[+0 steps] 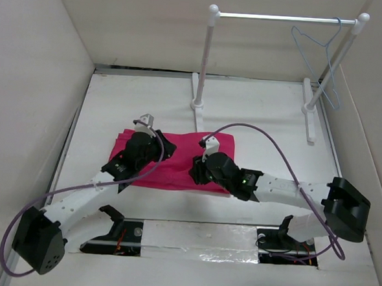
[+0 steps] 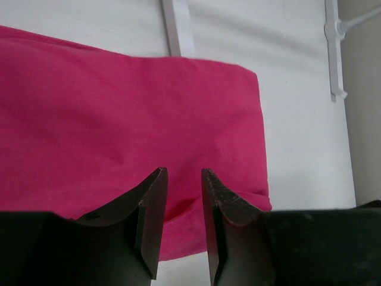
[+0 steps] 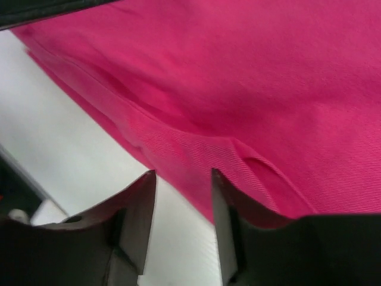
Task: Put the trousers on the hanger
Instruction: Fold the trousers at the center of the board, then pick up the hanger from the clothesline.
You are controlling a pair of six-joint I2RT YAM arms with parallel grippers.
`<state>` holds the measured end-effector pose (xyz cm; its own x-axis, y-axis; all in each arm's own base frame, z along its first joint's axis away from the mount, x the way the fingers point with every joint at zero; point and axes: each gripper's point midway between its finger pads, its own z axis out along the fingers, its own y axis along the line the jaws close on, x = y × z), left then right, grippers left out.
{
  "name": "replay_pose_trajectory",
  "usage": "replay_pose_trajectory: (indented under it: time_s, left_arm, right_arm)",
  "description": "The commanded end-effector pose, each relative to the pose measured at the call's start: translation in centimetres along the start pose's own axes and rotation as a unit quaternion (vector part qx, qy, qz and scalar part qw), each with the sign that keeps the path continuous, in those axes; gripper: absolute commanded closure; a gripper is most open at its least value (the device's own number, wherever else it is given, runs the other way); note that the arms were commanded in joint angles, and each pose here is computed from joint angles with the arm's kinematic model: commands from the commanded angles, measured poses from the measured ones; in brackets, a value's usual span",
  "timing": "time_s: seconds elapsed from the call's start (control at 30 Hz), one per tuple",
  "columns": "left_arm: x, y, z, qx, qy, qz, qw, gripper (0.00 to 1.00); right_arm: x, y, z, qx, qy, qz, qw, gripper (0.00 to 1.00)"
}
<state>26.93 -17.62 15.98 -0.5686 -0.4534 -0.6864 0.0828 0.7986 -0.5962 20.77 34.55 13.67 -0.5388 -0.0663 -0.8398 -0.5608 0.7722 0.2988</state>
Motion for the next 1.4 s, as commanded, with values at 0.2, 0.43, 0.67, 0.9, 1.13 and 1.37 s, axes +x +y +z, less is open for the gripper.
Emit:
replay_pose_trajectory:
  time_s: [0.2, 0.43, 0.67, 0.9, 1.13, 1.37]
  left_arm:
    - [1.6, -4.7, 1.6, 0.057, -0.009, 0.016, 0.998, 0.86]
    - [6.7, -5.5, 0.1, 0.073, 0.033, 0.045, 0.996, 0.87]
    - [8.8, -6.9, 0.1, 0.077, 0.036, 0.065, 0.994, 0.87]
    - [8.5, -8.8, 0.0, 0.114, 0.020, 0.086, 0.990, 0.90]
    - [7.8, -11.3, -0.1, 0.154, 0.007, 0.133, 0.979, 1.00]
    - [7.2, -11.7, -1.5, 0.197, -0.025, 0.166, 0.966, 1.00]
  right_arm:
    - [2.5, -4.2, 3.1, 0.051, 0.027, 0.021, 0.998, 0.86]
    - [1.6, -7.9, 6.2, 0.080, 0.021, 0.024, 0.996, 0.99]
    - [-2.2, -8.1, 3.9, 0.088, -0.010, 0.010, 0.996, 0.86]
    - [-15.4, -11.8, -7.2, 0.099, -0.154, -0.004, 0.983, 0.88]
    - [-26.8, -25.2, -20.2, 0.302, -0.295, 0.028, 0.906, 1.00]
    - [-31.1, -32.2, -24.2, 0.353, -0.307, 0.016, 0.884, 0.24]
